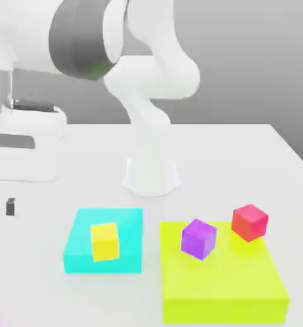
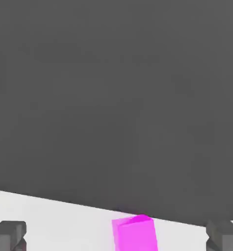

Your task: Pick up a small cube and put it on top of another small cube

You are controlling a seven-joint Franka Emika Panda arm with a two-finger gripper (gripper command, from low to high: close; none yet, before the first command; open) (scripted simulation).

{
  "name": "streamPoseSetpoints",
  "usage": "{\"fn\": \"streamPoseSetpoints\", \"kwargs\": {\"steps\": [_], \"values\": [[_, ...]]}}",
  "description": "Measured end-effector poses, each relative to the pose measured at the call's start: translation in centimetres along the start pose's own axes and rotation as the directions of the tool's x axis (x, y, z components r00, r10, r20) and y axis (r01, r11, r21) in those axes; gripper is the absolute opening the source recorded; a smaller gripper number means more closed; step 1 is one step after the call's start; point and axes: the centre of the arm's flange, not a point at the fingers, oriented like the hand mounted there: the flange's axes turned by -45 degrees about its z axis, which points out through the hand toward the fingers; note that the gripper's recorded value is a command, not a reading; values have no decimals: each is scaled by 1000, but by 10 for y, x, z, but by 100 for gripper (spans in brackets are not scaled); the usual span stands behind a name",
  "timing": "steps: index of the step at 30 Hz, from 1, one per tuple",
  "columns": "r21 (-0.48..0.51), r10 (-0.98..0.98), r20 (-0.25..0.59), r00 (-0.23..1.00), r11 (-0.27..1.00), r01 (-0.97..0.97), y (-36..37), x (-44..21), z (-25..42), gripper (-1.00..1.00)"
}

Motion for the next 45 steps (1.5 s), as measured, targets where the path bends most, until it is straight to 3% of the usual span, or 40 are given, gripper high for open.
{"fn": "streamPoseSetpoints", "kwargs": {"steps": [8,12,13,19,24,30,36,39,45], "values": [[126,-86,126,988,989,70,39,-55,142,0],[143,-96,136,986,987,76,36,-70,208,0],[144,-96,136,986,987,77,34,-72,217,-100],[146,-96,137,986,986,76,33,-73,222,-100],[148,-97,135,986,986,77,35,-61,163,-100],[180,-118,107,987,979,97,-96,-2,99,-100],[207,-173,97,980,967,150,-257,10,38,-100],[214,-233,95,968,954,209,-358,-10,4,-100],[185,-194,118,974,968,171,-441,-78,-33,-100]]}}
